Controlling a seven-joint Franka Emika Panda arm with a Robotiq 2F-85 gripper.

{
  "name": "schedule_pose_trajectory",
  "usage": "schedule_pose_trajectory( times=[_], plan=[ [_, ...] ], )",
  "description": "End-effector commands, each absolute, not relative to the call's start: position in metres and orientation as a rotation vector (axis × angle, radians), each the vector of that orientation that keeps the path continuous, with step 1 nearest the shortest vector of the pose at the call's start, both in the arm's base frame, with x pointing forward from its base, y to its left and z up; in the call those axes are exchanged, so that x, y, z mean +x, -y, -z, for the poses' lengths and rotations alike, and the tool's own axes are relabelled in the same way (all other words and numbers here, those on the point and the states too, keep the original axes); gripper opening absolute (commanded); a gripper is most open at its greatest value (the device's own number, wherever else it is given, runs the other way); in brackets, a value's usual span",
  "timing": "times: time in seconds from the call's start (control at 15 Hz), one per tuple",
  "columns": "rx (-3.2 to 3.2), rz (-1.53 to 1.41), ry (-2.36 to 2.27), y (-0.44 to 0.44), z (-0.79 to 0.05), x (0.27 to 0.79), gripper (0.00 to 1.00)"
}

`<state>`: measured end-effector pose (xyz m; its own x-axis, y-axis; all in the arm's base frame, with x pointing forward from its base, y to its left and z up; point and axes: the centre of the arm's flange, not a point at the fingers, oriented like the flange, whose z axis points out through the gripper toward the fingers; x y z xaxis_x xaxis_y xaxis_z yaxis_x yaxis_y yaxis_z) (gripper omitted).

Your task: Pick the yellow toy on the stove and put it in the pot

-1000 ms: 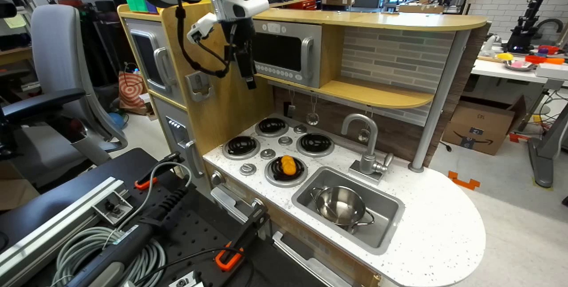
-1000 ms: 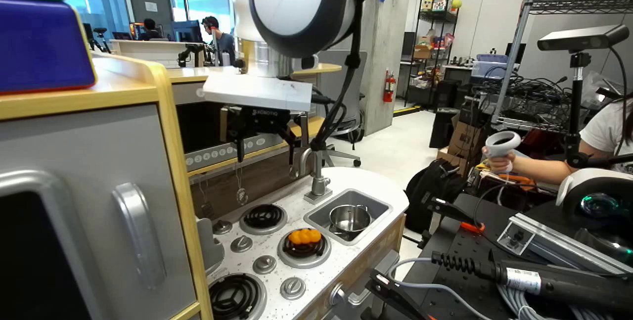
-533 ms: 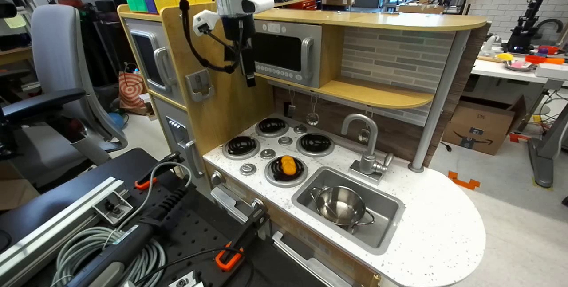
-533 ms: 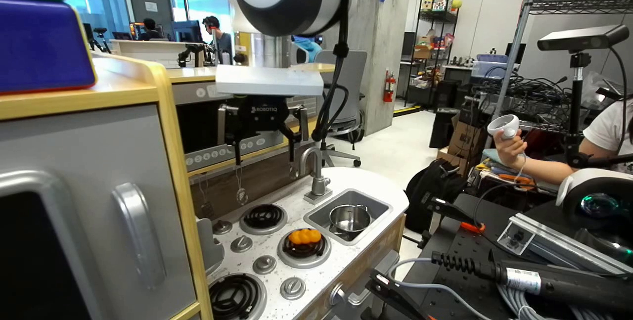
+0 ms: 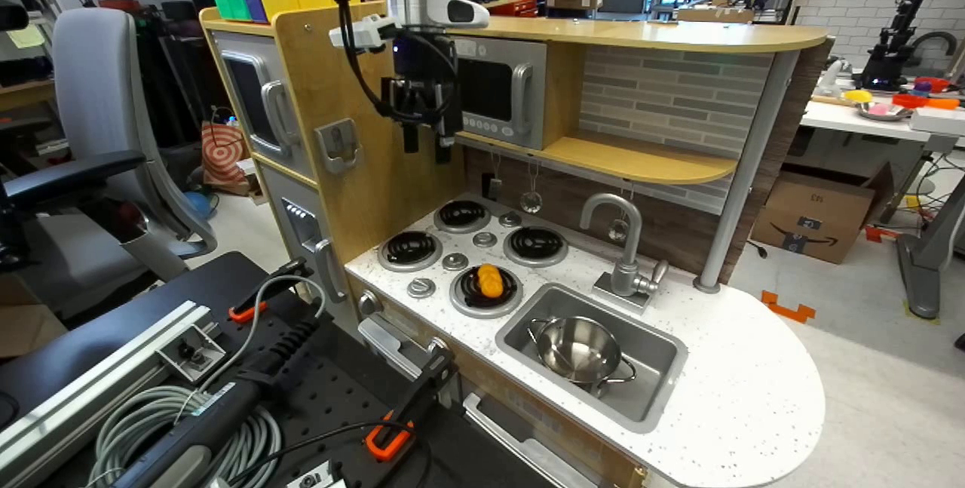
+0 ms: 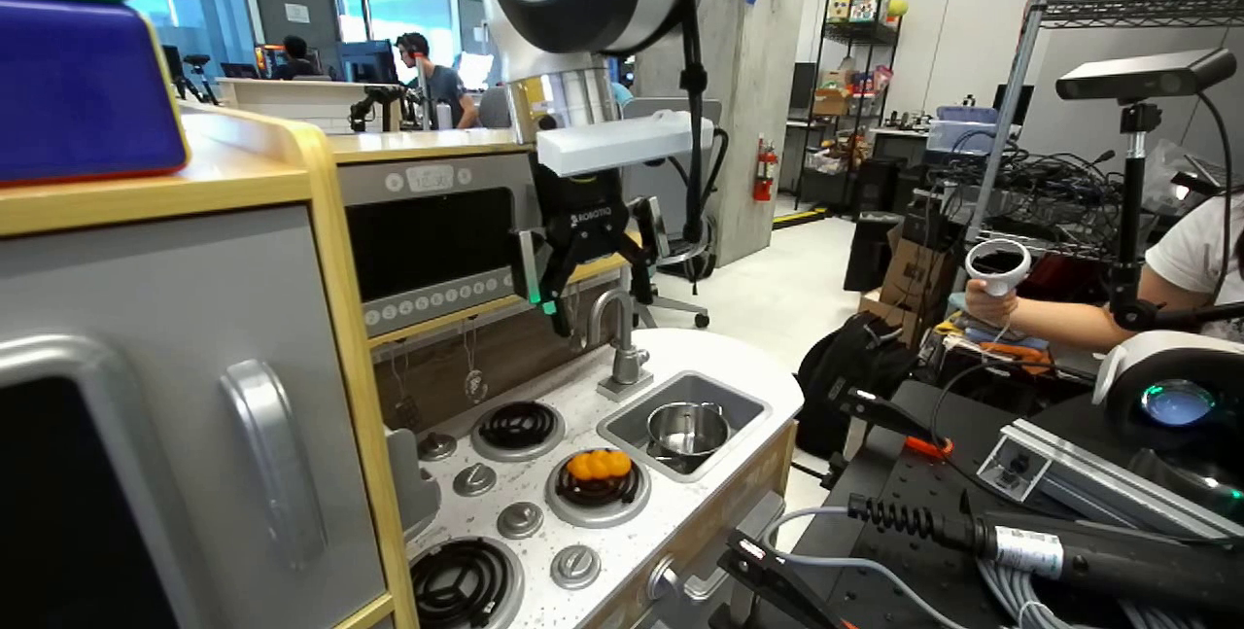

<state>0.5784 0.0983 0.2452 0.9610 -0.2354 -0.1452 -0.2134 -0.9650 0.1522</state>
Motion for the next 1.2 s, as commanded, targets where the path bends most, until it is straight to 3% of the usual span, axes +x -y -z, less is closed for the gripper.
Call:
schedule_pose_trajectory(
  times=[0.0,0.07,0.27,1.13],
  plan=[
    [2.918,0.04,0.296,-0.087,-0.253,0.594,1.0],
    [2.939,0.162,0.275,-0.087,-0.249,0.586,1.0],
    [2.939,0.086,0.287,-0.083,-0.253,0.593,1.0],
    [2.916,0.297,-0.898,-0.071,-0.233,0.614,1.0]
  ],
)
